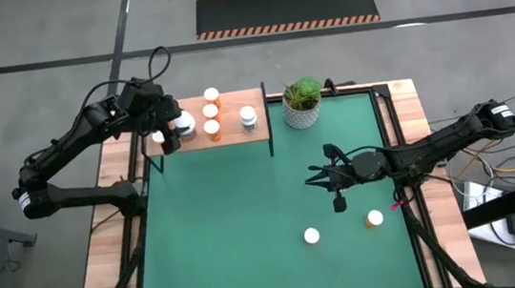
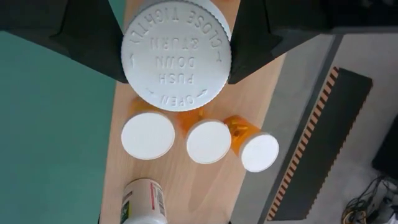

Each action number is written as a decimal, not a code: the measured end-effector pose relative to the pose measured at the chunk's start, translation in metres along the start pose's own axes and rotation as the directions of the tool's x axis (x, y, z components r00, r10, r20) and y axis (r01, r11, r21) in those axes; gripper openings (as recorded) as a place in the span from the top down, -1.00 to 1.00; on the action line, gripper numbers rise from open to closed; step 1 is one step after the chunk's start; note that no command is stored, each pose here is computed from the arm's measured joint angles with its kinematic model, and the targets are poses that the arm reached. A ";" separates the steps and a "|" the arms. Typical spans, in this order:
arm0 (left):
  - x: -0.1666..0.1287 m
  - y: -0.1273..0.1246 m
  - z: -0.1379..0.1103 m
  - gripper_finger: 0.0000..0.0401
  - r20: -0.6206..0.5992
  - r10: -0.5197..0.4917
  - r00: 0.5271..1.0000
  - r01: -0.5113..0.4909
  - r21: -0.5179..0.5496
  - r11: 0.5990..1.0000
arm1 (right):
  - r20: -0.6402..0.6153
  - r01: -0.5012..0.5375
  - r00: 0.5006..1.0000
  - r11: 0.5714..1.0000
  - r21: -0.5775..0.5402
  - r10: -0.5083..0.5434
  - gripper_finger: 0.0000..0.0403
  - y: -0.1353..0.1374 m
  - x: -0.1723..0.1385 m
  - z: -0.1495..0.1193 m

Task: Pick and place medicine bottles onto shelf by color
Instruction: Put the large white pill bottle on the shelf

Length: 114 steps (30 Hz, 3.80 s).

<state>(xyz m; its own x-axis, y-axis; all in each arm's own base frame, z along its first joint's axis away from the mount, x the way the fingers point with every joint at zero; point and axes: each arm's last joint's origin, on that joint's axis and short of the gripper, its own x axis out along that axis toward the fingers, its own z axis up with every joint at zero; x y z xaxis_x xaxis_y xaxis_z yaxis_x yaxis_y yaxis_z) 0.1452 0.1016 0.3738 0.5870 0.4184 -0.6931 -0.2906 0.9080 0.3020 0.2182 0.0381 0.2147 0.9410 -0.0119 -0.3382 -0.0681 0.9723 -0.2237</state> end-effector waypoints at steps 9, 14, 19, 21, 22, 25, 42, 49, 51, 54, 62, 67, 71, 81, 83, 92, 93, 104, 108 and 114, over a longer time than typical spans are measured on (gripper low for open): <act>-0.001 0.000 0.000 -0.20 0.004 0.002 1.000 -0.001 -0.023 1.000 | 0.002 -0.011 1.000 1.000 0.000 0.011 0.95 0.000 0.000 0.000; 0.000 0.000 0.000 -0.20 0.005 0.001 1.000 -0.001 -0.031 1.000 | 0.004 -0.026 1.000 1.000 0.002 0.026 0.95 0.001 0.000 0.000; 0.000 0.000 0.000 -0.20 0.005 0.001 1.000 -0.001 -0.039 0.999 | 0.004 -0.025 1.000 1.000 0.004 0.025 0.95 0.001 0.000 0.000; 0.001 0.000 0.000 -0.21 0.004 0.001 1.000 -0.001 -0.052 0.999 | 0.004 -0.025 1.000 1.000 0.004 0.025 0.95 0.001 0.000 0.000; 0.001 0.000 0.000 -0.23 0.003 0.004 1.000 -0.004 -0.053 0.999 | 0.004 -0.025 1.000 1.000 0.004 0.025 0.95 0.001 0.000 0.000; 0.001 0.000 0.000 -0.32 0.001 0.015 1.000 -0.014 -0.053 0.998 | 0.004 -0.025 1.000 1.000 0.003 0.025 0.95 0.001 0.000 0.000; -0.020 0.007 0.013 -0.46 0.074 0.063 0.995 -0.066 0.046 0.997 | 0.001 -0.025 1.000 1.000 0.000 0.025 0.95 0.001 0.000 0.000; -0.033 0.007 0.014 -0.20 0.107 0.090 0.990 -0.098 0.079 0.992 | 0.001 -0.025 1.000 1.000 -0.004 0.025 0.95 0.001 0.000 0.000; -0.034 0.006 0.010 -0.03 0.094 0.108 0.990 -0.116 0.081 0.990 | 0.001 -0.025 1.000 1.000 -0.003 0.025 0.95 0.001 0.000 0.000; -0.033 0.005 0.008 0.26 0.084 0.107 0.991 -0.113 0.078 0.991 | 0.001 -0.025 1.000 1.000 -0.003 0.025 0.95 0.001 0.000 0.000; -0.026 0.003 0.004 0.83 0.040 0.075 0.996 -0.078 0.081 0.994 | 0.001 -0.025 1.000 1.000 -0.006 0.025 0.95 0.001 0.000 0.000; -0.021 0.002 0.002 0.98 -0.005 0.052 0.999 -0.051 0.084 0.995 | 0.000 -0.025 1.000 1.000 -0.007 0.025 0.95 0.001 0.000 0.000; -0.014 0.003 0.004 1.00 -0.020 0.045 0.999 -0.043 0.092 0.995 | 0.000 -0.025 1.000 1.000 -0.008 0.025 0.95 0.001 0.000 0.000; -0.001 0.005 0.010 1.00 -0.039 0.041 0.998 -0.034 0.161 0.986 | -0.004 -0.025 1.000 1.000 -0.008 0.025 0.95 0.001 0.000 -0.001; -0.005 0.006 0.010 1.00 -0.034 0.044 0.998 -0.038 0.161 0.986 | -0.004 -0.025 1.000 1.000 -0.009 0.025 0.95 0.001 0.000 -0.001; -0.032 0.004 0.012 1.00 0.074 0.054 0.996 -0.053 -0.018 0.998 | -0.004 -0.025 1.000 1.000 -0.016 0.025 0.95 0.001 0.000 -0.001; -0.033 0.002 0.011 1.00 0.082 0.047 0.995 -0.043 -0.055 0.998 | -0.002 -0.025 1.000 1.000 -0.014 0.025 0.95 0.001 0.000 0.000; -0.031 -0.038 0.005 1.00 0.227 -0.034 0.973 0.046 -0.047 0.998 | 0.007 0.074 0.997 0.993 0.095 -0.075 0.95 -0.024 0.006 0.064; -0.020 -0.047 0.002 1.00 0.232 0.009 0.973 -0.002 -0.030 1.000 | -0.024 0.123 0.992 0.992 0.030 -0.123 0.95 -0.051 0.023 0.095; -0.001 -0.058 -0.011 1.00 0.211 -0.007 0.978 0.012 -0.025 1.000 | -0.029 0.131 0.991 0.990 -0.046 -0.133 0.95 -0.103 0.055 0.131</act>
<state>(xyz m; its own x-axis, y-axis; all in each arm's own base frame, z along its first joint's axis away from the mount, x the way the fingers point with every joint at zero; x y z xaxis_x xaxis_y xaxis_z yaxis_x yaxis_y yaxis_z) 0.1533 0.0485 0.3494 0.7349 0.4081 -0.5417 -0.3022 0.9121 0.2772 0.3206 -0.0317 0.3387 0.9315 -0.1479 -0.3323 0.0411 0.9506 -0.3077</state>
